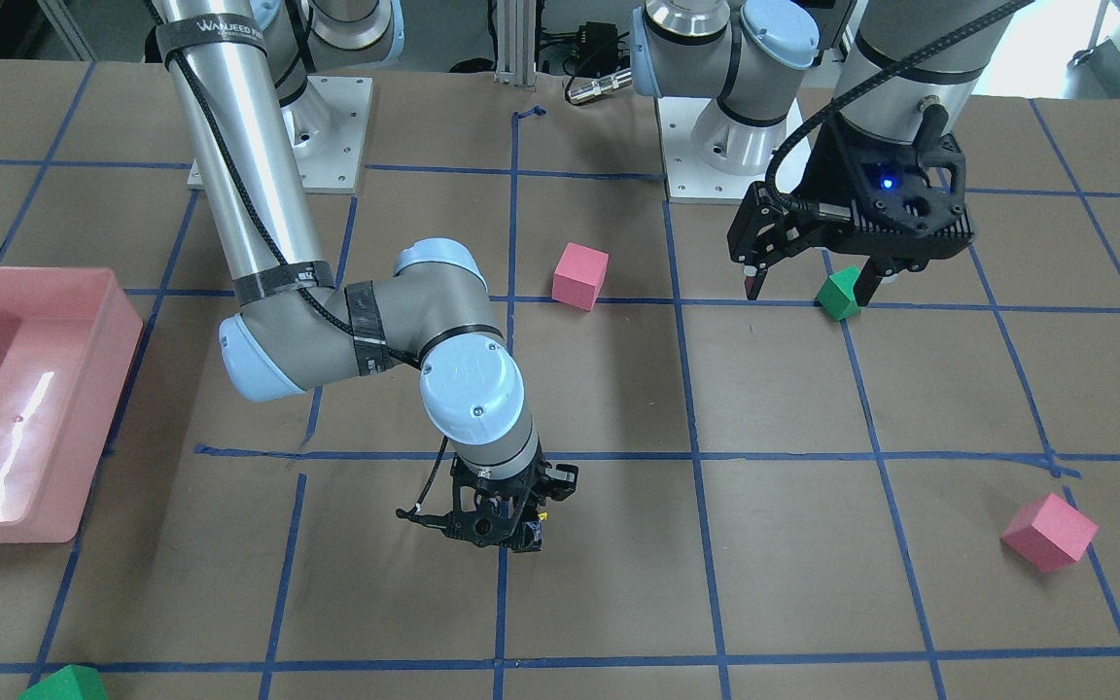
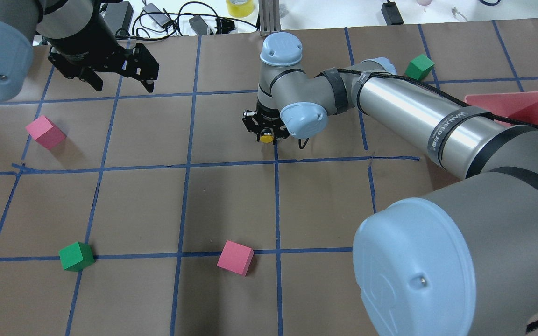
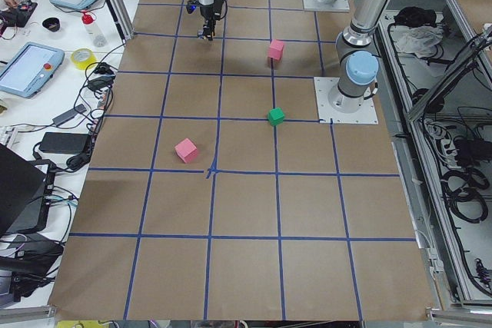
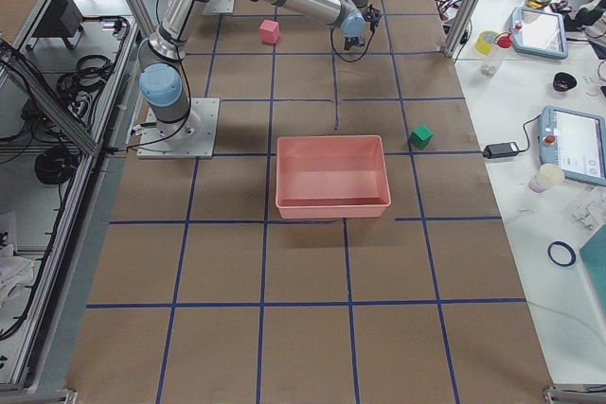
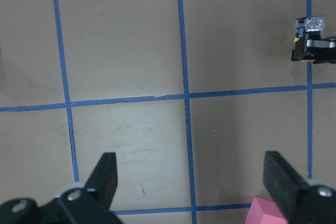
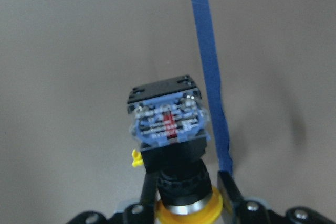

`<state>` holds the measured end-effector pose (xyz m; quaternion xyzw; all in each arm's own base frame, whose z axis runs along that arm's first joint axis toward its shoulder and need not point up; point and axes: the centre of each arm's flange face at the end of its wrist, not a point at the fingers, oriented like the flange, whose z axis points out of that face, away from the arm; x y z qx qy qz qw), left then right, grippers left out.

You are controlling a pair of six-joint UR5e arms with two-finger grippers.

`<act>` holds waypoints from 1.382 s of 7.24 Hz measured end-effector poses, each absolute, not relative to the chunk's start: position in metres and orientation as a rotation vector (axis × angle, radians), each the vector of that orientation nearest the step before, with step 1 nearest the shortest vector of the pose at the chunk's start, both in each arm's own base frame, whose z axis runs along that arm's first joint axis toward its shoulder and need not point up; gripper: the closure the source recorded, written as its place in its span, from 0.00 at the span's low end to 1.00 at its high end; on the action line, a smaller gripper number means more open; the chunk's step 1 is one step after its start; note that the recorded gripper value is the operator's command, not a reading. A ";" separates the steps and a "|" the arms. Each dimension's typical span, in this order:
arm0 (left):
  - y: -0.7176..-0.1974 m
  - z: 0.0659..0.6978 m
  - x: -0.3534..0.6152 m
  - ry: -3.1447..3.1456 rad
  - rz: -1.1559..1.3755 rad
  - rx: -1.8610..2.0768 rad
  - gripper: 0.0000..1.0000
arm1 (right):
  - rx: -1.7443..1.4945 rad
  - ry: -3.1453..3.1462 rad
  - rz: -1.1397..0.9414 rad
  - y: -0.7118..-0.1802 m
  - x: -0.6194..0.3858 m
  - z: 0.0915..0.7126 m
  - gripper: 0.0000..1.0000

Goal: Align button upright
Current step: 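Lower the button onto the table and open the right gripper, then raise the right gripper away while the left arm reaches toward the button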

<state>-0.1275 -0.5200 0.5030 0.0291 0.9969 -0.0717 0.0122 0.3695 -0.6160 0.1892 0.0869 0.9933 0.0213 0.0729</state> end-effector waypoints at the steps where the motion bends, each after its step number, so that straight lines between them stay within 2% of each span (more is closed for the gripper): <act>1: -0.520 0.503 -0.127 3.108 -0.223 0.092 0.00 | 0.236 2.986 0.066 -0.616 0.370 0.186 0.09; 2: -0.520 0.503 -0.127 3.108 -0.223 0.092 0.00 | 0.212 2.988 0.049 -0.617 0.370 0.186 0.00; 4: -0.520 0.503 -0.127 3.108 -0.223 0.091 0.00 | 0.193 2.983 0.004 -0.619 0.371 0.197 0.00; 7: -0.520 0.503 -0.127 3.109 -0.222 0.086 0.00 | 0.103 3.040 -0.059 -0.601 0.349 0.267 0.00; 10: -0.520 0.497 -0.128 3.111 -0.206 0.084 0.00 | 0.094 3.109 0.008 -0.588 0.246 0.357 0.00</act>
